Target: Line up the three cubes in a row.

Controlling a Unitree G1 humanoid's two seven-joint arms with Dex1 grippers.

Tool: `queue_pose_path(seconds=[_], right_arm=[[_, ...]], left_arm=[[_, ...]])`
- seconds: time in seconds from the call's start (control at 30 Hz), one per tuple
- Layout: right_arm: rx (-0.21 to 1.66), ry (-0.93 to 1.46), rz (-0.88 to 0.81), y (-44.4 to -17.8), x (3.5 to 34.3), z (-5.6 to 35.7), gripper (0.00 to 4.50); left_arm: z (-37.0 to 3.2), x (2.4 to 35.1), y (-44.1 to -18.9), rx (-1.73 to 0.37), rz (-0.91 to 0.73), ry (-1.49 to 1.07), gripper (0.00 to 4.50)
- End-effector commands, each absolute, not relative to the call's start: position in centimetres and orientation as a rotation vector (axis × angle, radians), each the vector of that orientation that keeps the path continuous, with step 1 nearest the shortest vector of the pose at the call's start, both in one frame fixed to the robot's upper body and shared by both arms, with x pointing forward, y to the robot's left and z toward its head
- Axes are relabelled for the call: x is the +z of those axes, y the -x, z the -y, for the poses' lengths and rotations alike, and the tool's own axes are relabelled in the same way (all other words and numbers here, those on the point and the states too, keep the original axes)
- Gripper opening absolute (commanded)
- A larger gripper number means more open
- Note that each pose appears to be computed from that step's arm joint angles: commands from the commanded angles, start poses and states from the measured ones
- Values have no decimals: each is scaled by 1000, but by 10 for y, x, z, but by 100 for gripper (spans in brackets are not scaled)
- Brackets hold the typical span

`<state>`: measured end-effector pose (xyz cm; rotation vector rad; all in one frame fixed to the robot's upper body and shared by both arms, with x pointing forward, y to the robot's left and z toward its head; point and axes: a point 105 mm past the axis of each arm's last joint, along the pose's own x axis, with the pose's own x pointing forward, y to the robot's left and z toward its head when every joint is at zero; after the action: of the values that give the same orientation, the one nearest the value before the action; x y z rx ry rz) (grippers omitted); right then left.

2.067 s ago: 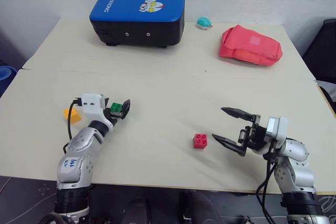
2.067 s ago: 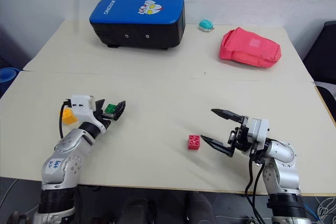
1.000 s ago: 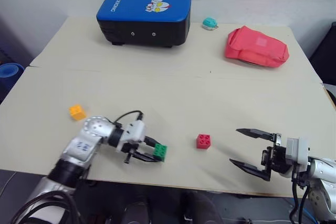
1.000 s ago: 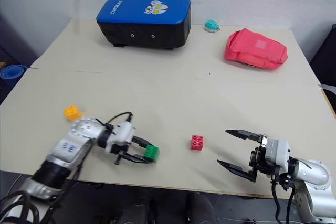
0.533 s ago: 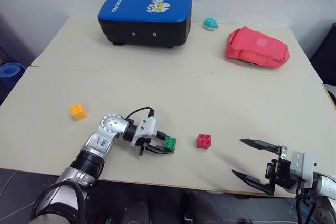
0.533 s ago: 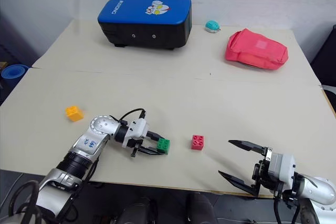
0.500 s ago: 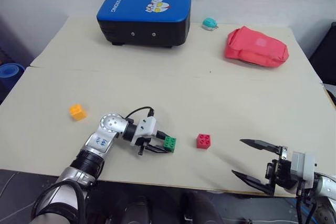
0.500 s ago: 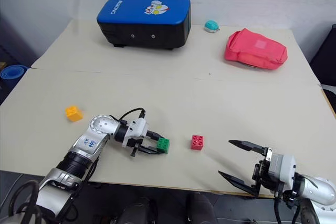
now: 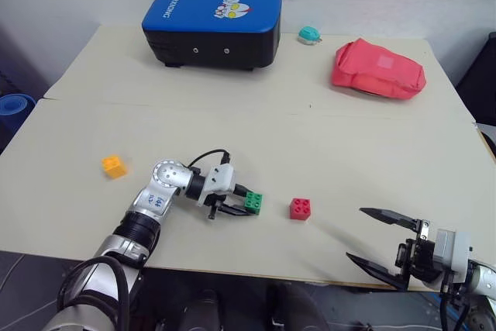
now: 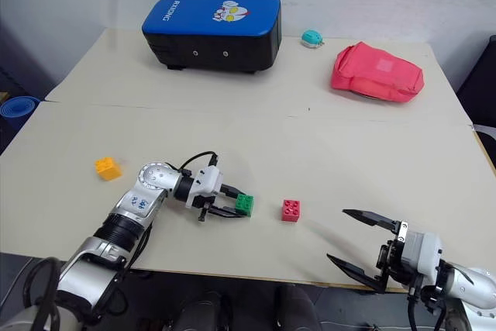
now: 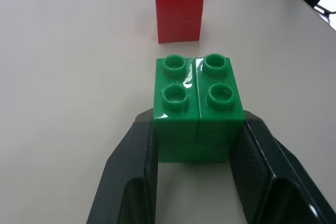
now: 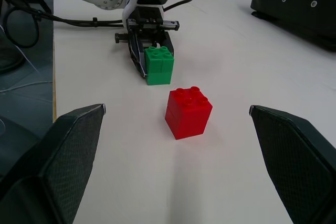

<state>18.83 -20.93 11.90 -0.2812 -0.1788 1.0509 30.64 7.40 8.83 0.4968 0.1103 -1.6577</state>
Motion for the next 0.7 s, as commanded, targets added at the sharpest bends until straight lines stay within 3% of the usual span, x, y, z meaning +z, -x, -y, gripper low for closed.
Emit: queue_pose_path(seconds=[0.03, 0.17, 0.23, 0.47, 0.7], right_arm=[[1058, 286, 205, -187, 122, 206, 450], [1064, 286, 213, -189, 126, 202, 450], [1066, 286, 216, -189, 128, 200, 450], [1072, 280, 214, -187, 128, 198, 450], [1102, 261, 224, -194, 124, 198, 450]], left_arm=[[-75, 88, -303, -1659, -109, -500, 148], [-75, 87, -306, -1635, -128, -500, 148], [-74, 88, -307, -1622, -120, -498, 220], [-88, 107, -304, -1571, -17, -497, 401], [-152, 137, -282, -1326, 130, -505, 401]])
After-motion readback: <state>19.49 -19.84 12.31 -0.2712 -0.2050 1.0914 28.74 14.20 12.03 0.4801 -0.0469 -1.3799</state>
